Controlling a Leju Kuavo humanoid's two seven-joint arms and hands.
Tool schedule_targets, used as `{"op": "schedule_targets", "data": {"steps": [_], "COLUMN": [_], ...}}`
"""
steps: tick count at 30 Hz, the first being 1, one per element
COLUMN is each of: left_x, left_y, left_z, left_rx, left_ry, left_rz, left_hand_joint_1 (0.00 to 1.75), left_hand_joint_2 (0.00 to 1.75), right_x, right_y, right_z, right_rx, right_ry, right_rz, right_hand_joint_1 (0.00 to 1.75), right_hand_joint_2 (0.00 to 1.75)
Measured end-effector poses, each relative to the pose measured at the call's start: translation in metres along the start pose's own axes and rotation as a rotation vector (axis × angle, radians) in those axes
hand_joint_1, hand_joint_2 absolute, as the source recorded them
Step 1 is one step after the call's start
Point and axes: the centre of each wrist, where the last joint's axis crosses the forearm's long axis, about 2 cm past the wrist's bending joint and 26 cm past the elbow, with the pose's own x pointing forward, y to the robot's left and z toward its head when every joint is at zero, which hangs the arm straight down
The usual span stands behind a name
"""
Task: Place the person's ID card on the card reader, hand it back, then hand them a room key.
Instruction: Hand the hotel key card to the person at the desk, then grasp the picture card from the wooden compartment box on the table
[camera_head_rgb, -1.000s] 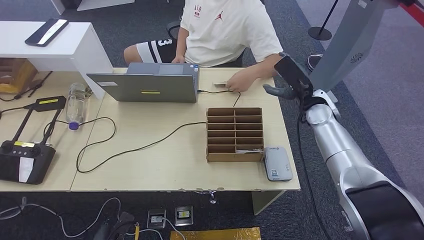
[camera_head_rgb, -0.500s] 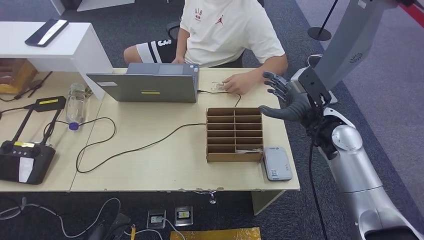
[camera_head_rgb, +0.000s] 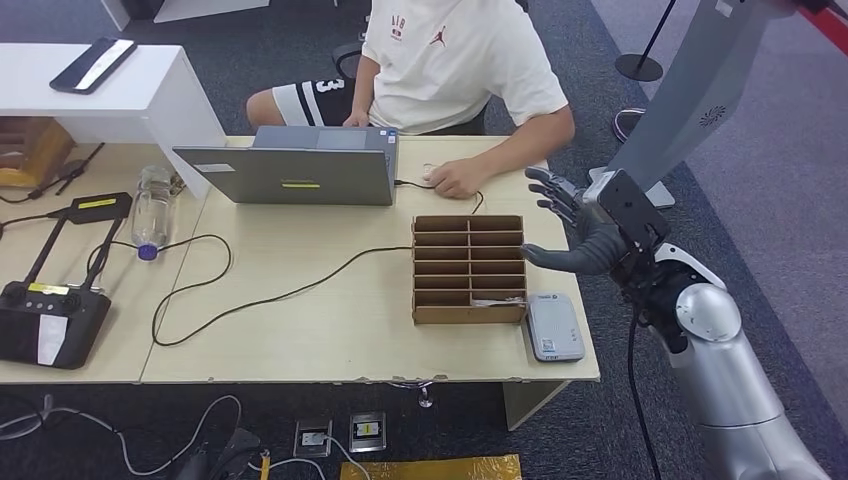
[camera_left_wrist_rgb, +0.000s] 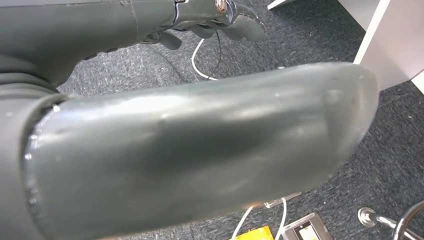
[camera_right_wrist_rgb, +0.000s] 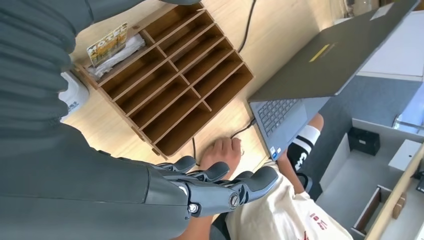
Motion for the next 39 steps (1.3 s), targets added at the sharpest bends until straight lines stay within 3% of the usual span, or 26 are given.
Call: {"op": "schedule_targets", "data": {"steps": [13,21,30,39], "left_x": [-0.005,-0.009,-0.01,-0.006], "left_y": [-0.001,-0.002,-0.004,-0.004], "left_z": [0.003,0.006,0.008,0.006], "left_rx": [0.011,0.023,0.025,0.022], "left_ry": [0.034,0.053,0.045,0.024], "left_rz": [0.018,0.027,0.019,0.013], "left_hand_joint_1": [0.0,0.0,0.0,0.0], "left_hand_joint_2": [0.0,0.0,0.0,0.0], "right_x": [-0.028,-0.036,-0.036,-0.039], "right_y": [0.038,0.05,0.054,0.062], "right_z": [0.033,0.045,0.046,0.048], "right_rx": [0.106,0.121,-0.024,-0.079], "right_ry": [0.215,0.329,0.25,0.178], "right_rz": [0.21,0.575,1.049,1.12], "right_hand_joint_1": [0.0,0.0,0.0,0.0], "right_hand_joint_2": [1.75,1.75,1.75,1.75]}}
